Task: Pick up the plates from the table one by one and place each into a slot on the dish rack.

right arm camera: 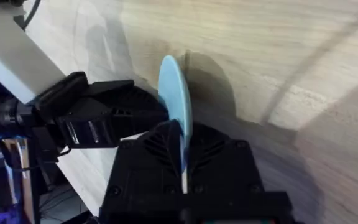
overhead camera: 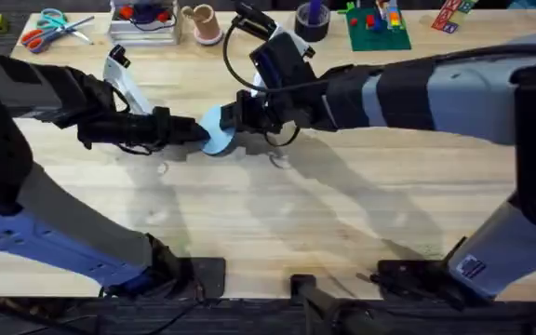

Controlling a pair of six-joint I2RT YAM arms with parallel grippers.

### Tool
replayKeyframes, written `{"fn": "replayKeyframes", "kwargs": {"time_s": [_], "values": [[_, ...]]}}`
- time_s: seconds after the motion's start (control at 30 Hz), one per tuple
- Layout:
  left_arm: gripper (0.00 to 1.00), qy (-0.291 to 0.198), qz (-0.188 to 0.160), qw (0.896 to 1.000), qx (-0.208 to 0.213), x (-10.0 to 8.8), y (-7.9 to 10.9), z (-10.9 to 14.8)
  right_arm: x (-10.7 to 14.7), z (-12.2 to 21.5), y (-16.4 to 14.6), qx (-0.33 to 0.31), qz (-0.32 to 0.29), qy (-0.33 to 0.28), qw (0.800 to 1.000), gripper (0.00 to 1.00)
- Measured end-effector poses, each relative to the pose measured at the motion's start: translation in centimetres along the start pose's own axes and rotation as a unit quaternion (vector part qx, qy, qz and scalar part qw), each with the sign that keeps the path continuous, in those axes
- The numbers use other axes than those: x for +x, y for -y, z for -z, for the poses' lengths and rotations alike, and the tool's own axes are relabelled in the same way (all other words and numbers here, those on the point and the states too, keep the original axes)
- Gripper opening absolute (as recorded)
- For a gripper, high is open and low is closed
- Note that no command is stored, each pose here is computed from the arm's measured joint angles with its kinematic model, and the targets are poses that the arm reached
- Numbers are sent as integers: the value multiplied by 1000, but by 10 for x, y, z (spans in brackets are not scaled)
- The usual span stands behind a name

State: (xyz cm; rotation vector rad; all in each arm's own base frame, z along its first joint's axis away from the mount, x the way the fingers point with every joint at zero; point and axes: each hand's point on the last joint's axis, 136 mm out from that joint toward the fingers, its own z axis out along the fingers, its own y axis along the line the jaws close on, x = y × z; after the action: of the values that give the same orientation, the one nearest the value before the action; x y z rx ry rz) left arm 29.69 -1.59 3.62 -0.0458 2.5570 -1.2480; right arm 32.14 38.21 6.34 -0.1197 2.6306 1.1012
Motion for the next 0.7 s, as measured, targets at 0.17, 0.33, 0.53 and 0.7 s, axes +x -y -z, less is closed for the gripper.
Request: {"fn": "replayKeyframes", "kwargs": {"time_s": [0.17, 0.33, 0.53, 0.7], "values": [[41, -2, 7, 1000, 1, 1, 1, 0, 0, 0, 0, -2, -1, -1, 1000, 30], [41, -12, 14, 1000, -5, 2, 1, 3, -2, 2, 0, -9, 6, -5, 1000, 31], [41, -21, -1, 999, -35, 1, 3, 10, -13, 24, 14, 10, 6, -5, 1000, 31], [41, 11, -51, 997, -61, -12, 27, 32, -38, 57, 31, 32, 4, 22, 999, 31]]}}
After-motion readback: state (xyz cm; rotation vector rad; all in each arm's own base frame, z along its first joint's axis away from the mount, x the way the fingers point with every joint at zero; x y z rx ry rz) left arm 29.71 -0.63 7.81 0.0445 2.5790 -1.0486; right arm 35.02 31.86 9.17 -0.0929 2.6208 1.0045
